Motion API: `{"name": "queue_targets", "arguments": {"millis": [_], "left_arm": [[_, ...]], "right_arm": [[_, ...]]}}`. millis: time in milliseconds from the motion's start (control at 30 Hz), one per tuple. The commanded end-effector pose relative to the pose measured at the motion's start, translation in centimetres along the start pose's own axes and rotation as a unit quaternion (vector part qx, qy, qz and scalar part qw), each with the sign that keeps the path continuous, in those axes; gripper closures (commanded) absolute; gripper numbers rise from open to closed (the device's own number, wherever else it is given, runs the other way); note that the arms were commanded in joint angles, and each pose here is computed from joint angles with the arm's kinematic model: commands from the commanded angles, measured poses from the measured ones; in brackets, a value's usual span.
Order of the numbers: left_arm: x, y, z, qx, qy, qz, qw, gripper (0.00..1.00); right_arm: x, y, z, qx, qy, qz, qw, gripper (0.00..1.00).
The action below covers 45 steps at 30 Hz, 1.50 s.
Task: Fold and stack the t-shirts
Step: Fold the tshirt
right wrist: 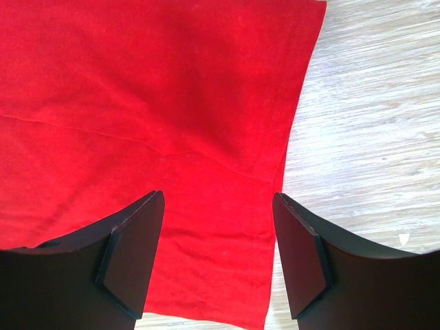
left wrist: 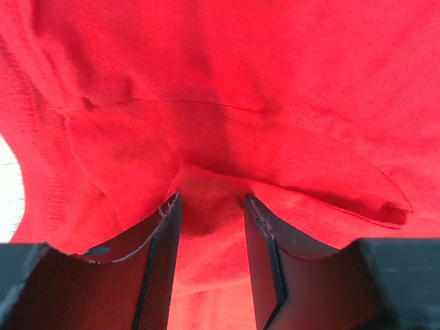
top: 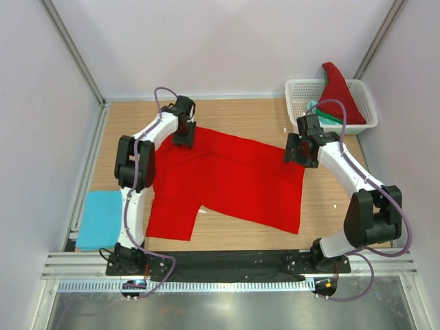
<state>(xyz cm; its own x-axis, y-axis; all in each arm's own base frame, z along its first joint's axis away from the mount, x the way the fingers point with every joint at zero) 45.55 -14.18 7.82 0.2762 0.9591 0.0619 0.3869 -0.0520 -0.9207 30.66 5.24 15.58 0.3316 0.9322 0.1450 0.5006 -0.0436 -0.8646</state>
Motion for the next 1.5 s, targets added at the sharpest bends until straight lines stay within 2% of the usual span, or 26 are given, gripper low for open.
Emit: {"name": "queue_targets", "arguments": {"millis": [0,100,133,200,333,400,467,533,667,867,1100,1200,1233,1267,1467], "left_arm": [[0.8,-0.8,-2.1,-0.037,-0.007,-0.021,0.999,0.57],[0.7,-0.4,-2.2,-0.034,-0.008,-0.021,0.999,0.63],[0.7,-0.3,-2.1,-0.031,-0.009,-0.022,0.999,0.7],[0.8,-0.6,-2.1,-0.034,-0.012,-0.025,0.999,0.76],[0.8,-0.6,-2.2,-0.038,-0.008,-0.034,0.999,0.8],[1.0,-0.7,-2.3,-0.038,-0.008,-0.037,0.999,0.78],[1.1,-0.9,-2.3,-0.041,-0.007,-0.043,0.998,0.66],[1.1,-1.2,-2.5,-0.045,-0.007,-0.046,0.998,0.63],[1.2,-0.9,-2.7,-0.05,-0.004,-0.048,0.998,0.61],[0.9,0.2,-2.3,-0.038,0.0,-0.038,0.999,0.65],[1.0,0.5,-2.7,-0.043,0.005,-0.04,0.998,0.76],[0.8,0.2,-2.8,-0.046,0.006,-0.037,0.998,0.88],[1.0,-0.4,-3.0,-0.052,0.003,-0.04,0.998,0.98],[1.0,-0.8,-3.1,-0.055,0.001,-0.043,0.998,1.0],[0.7,-4.2,-3.5,-0.077,-0.007,-0.058,0.995,1.0]], "right_arm": [[0.2,-0.3,-0.2,-0.005,0.003,-0.01,1.0,0.29],[0.1,-0.2,0.0,-0.003,0.004,-0.011,1.0,0.29],[0.1,-0.2,0.1,-0.002,0.004,-0.01,1.0,0.29],[0.1,-0.2,0.0,-0.002,0.004,-0.01,1.0,0.29],[0.2,-0.1,0.3,0.004,0.004,-0.015,1.0,0.3],[0.2,0.0,0.4,0.006,0.005,-0.016,1.0,0.3],[0.2,0.0,0.4,0.007,0.005,-0.017,1.0,0.3],[0.2,0.1,0.6,0.009,0.006,-0.016,1.0,0.3],[0.2,0.1,0.7,0.012,0.006,-0.017,1.0,0.3],[0.1,0.0,0.8,0.012,0.005,-0.016,1.0,0.3],[0.1,-0.1,1.0,0.017,0.005,-0.019,1.0,0.3],[0.2,-0.1,1.0,0.018,0.005,-0.02,1.0,0.3],[0.1,-0.1,1.0,0.018,0.006,-0.02,1.0,0.3],[0.2,-0.1,1.0,0.02,0.004,-0.021,1.0,0.3],[0.5,0.1,0.9,0.021,0.007,-0.027,0.999,0.3]]}}
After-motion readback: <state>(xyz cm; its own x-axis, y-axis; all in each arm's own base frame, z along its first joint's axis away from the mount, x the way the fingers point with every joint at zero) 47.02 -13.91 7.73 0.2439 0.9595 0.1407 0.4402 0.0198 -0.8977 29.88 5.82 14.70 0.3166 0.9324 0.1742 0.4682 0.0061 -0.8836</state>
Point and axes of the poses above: each gripper's point midway between its finger pads, its own y axis out along the fingers, its own x axis along the line the jaws close on, z = x × y, the point moved 5 cm from there along -y, back along the fingers, and after that the axes turned 9 degrees about y, right-handed, at the moved point
